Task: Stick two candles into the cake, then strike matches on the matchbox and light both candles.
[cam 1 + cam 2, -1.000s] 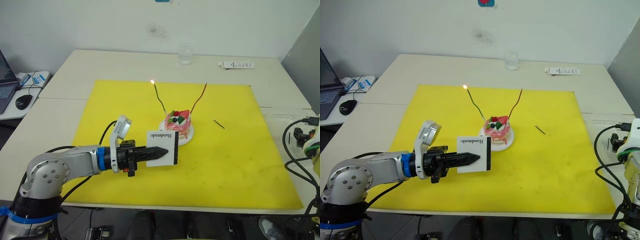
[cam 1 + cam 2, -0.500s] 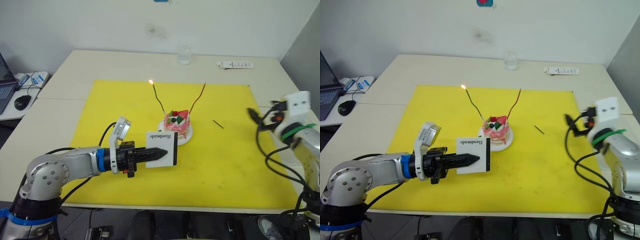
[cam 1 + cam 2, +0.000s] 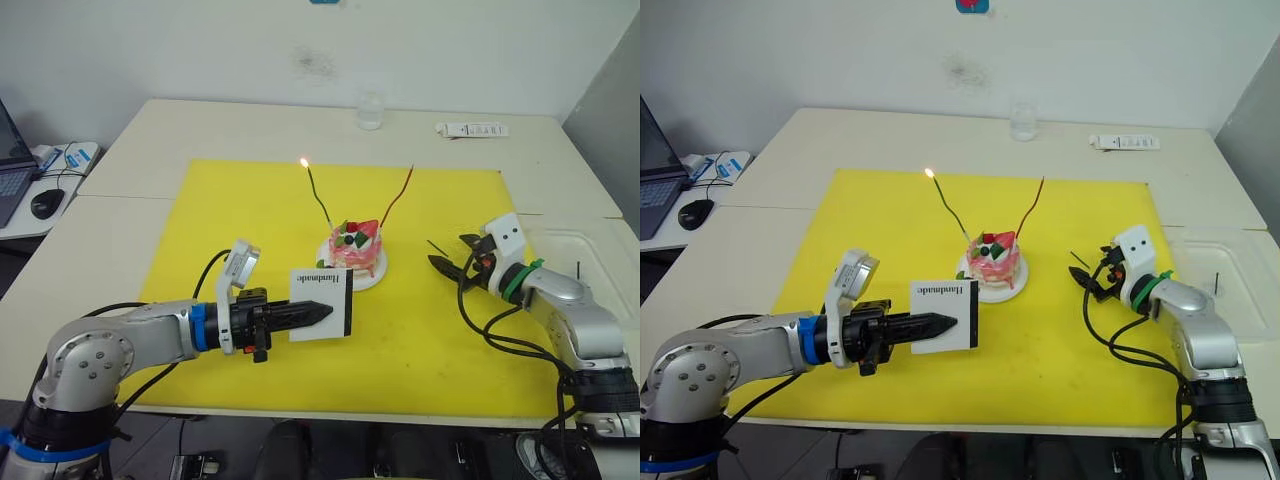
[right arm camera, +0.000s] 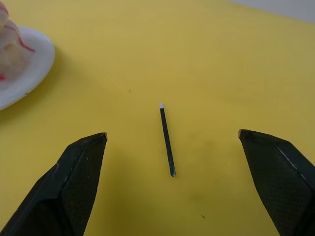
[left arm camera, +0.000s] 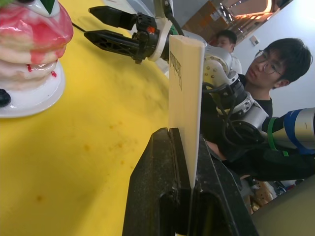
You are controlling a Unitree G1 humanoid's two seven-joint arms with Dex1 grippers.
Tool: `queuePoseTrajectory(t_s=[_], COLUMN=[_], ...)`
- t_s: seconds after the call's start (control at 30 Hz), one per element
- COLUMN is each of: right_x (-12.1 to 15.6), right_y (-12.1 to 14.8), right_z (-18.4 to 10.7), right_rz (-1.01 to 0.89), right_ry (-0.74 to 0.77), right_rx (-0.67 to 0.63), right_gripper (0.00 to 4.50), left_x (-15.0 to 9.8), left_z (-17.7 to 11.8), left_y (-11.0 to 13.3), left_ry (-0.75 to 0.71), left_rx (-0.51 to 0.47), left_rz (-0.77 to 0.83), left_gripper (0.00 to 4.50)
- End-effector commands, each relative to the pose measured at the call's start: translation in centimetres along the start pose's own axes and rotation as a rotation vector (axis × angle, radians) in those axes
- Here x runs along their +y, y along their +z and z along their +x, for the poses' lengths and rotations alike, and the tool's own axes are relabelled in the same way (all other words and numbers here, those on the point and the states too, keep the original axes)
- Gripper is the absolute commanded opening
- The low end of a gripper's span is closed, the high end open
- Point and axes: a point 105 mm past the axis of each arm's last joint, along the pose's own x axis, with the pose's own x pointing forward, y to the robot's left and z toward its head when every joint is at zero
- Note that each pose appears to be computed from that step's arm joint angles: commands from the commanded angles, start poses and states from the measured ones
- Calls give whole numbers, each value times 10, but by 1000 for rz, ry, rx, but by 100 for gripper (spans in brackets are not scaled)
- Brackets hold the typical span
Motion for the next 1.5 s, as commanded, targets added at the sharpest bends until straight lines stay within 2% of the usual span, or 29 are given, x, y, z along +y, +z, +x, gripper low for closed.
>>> queuePoseTrajectory(t_s=[0.03,0.07,0.17,0.27,0.87,1.0,1.17,1.5], right_x=[-1,-1,-1,-1,-8,-9,-7,-6], right_y=[14,14,15,14,5,1,0,2], right_z=[4,6,13,17,27,25,22,19], right_rz=[-24,-19,-7,-12,25,41,34,40], right_ry=[0,3,3,13,-1,-6,0,0], right_rx=[-60,-63,-77,-69,-37,-29,-26,-37], right_gripper=[448,448,391,284,284,194,7,7], left_x=[-9,-9,-10,-10,-9,-9,-9,-8], left_z=[-2,-2,-2,-3,-4,-4,-5,-4], left_y=[7,7,8,9,8,7,7,7], left_ry=[-10,-10,-13,-14,-7,-4,-2,-1], left_rx=[-16,-16,-15,-13,-10,-8,-7,-7], left_rz=[45,44,45,46,41,42,42,42], left_gripper=[0,0,0,0,0,0,0,0])
